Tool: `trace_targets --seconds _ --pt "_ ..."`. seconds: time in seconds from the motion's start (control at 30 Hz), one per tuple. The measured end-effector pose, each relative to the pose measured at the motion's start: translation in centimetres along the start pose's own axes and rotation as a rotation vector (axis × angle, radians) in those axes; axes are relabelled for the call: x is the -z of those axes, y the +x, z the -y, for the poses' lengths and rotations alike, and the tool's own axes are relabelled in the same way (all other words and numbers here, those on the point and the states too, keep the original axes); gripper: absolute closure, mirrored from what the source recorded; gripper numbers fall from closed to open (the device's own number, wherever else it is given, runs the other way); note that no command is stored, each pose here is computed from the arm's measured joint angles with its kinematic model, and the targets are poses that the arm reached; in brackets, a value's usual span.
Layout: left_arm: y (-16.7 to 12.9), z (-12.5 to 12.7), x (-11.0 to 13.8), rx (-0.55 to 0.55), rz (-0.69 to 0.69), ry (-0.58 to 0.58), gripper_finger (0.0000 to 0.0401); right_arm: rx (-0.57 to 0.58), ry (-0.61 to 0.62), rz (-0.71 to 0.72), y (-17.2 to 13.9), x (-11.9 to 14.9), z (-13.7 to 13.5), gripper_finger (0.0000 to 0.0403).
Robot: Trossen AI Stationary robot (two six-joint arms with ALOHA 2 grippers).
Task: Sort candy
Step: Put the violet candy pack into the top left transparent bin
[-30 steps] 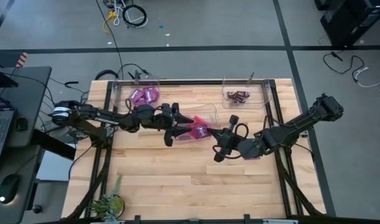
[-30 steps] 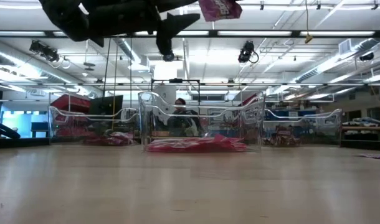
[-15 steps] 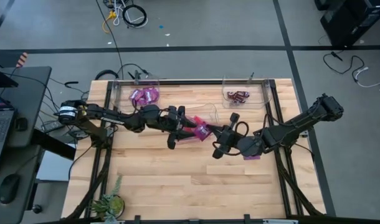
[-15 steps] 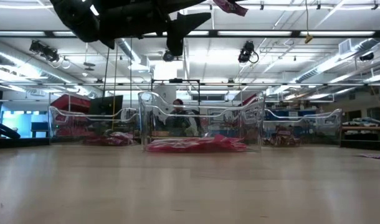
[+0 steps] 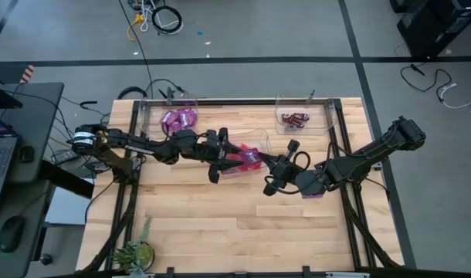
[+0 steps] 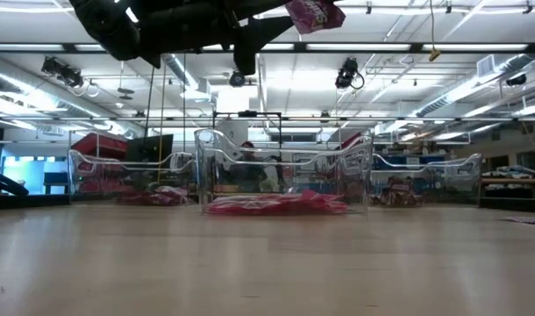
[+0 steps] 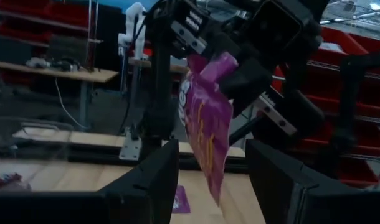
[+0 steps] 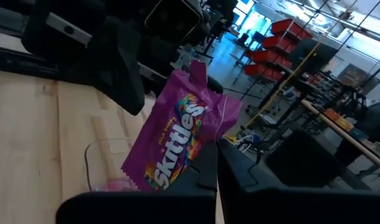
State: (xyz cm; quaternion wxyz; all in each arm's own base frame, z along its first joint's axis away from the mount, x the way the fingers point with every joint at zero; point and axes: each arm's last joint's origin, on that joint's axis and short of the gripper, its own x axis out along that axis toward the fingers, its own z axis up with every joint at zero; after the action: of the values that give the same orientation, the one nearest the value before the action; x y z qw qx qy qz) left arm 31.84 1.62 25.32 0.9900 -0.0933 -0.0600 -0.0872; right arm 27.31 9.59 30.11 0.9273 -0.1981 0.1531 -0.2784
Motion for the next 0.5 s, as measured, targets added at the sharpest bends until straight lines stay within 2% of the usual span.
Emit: trace_targets --seconds 0.17,0.27,0.4,0.5 --pt "0.01 0.10 -0.23 0.006 0.024 0.055 0.0229 -0.024 0.009 0.006 0.00 -0.04 -0.05 0.0403" --pt "0.01 0.11 -0.23 0.005 0.023 0.083 0.0277 -0.049 0.013 0.009 0.14 -0.03 -0.04 0.0403" --pt "0.01 0.14 -0.38 0.006 0.039 0.130 0.0377 -0.049 0.032 0.006 0.26 0.00 0.03 0.0400" --pt "-0.12 0.01 -0.67 0.000 0.047 0.137 0.0390 -0.050 0.027 0.001 0.26 0.07 0.02 0.0390"
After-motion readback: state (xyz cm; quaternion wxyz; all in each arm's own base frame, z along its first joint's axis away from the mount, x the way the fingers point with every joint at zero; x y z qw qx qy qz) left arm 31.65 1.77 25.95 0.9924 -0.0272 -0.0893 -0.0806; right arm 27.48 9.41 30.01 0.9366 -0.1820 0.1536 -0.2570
